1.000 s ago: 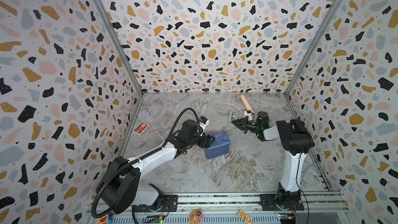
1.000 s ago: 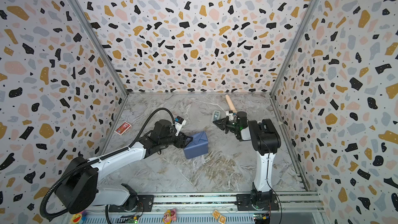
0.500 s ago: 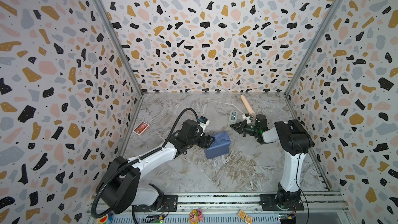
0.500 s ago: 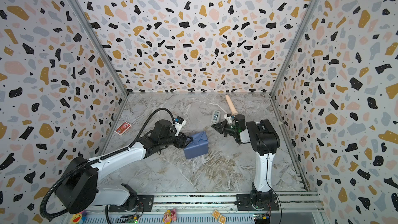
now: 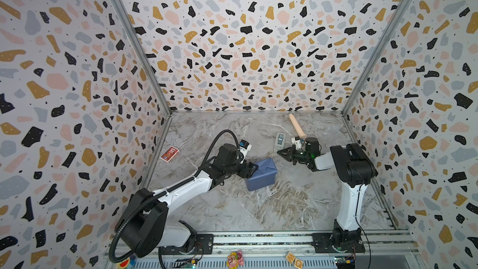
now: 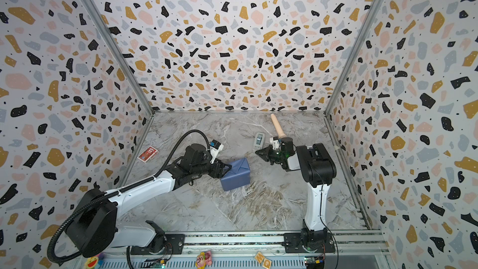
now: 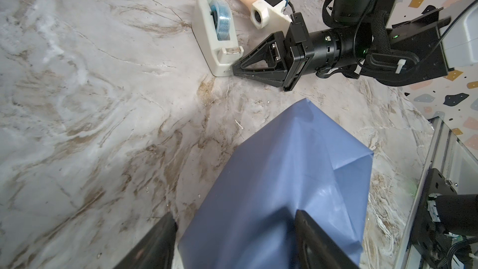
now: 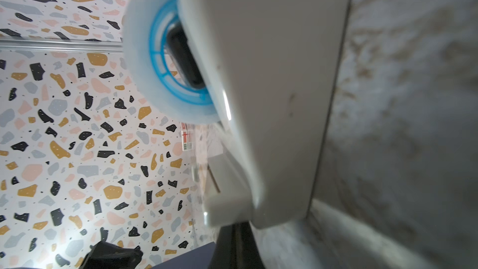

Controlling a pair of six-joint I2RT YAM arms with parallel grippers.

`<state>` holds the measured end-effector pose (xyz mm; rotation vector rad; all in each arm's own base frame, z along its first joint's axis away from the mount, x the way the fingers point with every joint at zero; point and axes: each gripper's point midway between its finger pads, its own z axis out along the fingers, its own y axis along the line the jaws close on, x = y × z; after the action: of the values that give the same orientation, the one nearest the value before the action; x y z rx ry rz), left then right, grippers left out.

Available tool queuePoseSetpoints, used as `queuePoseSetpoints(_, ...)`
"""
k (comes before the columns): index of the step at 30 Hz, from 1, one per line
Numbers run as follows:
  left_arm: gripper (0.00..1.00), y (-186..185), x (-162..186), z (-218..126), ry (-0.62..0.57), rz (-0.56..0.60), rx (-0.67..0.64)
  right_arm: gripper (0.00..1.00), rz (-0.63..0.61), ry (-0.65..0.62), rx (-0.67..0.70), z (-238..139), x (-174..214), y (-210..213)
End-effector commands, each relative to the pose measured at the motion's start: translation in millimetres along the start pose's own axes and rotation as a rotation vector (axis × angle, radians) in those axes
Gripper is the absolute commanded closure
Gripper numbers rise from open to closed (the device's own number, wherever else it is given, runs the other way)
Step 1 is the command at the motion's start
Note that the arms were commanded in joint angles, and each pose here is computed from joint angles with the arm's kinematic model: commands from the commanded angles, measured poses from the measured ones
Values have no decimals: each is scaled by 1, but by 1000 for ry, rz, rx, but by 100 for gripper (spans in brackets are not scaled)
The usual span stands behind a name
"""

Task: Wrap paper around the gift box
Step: 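Pull a strip of tape from the dispenser with the right gripper, then carry the tape strip with the right gripper to the folded paper seam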

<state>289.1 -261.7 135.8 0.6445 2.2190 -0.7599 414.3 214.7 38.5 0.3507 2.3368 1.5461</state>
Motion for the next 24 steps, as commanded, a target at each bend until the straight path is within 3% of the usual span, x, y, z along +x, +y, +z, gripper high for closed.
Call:
queuePoseSetpoints(1,28,6,39,0,129,-5,-21,100,50,42,144,-5,19,-33)
queuePoseSetpoints(9,28,7,39,0,129,-6,-21,100,-19,30,120,-18,11,-12)
queuePoseSetpoints(14,28,7,40,0,131,-6,-21,100,-137,0,79,-57,17,30)
queuePoseSetpoints(20,28,7,40,0,131,-6,-24,100,-380,46,-30,-93,59,107)
queuePoseSetpoints(24,28,7,40,0,132,-6,-25,100,-536,116,-116,-95,102,154)
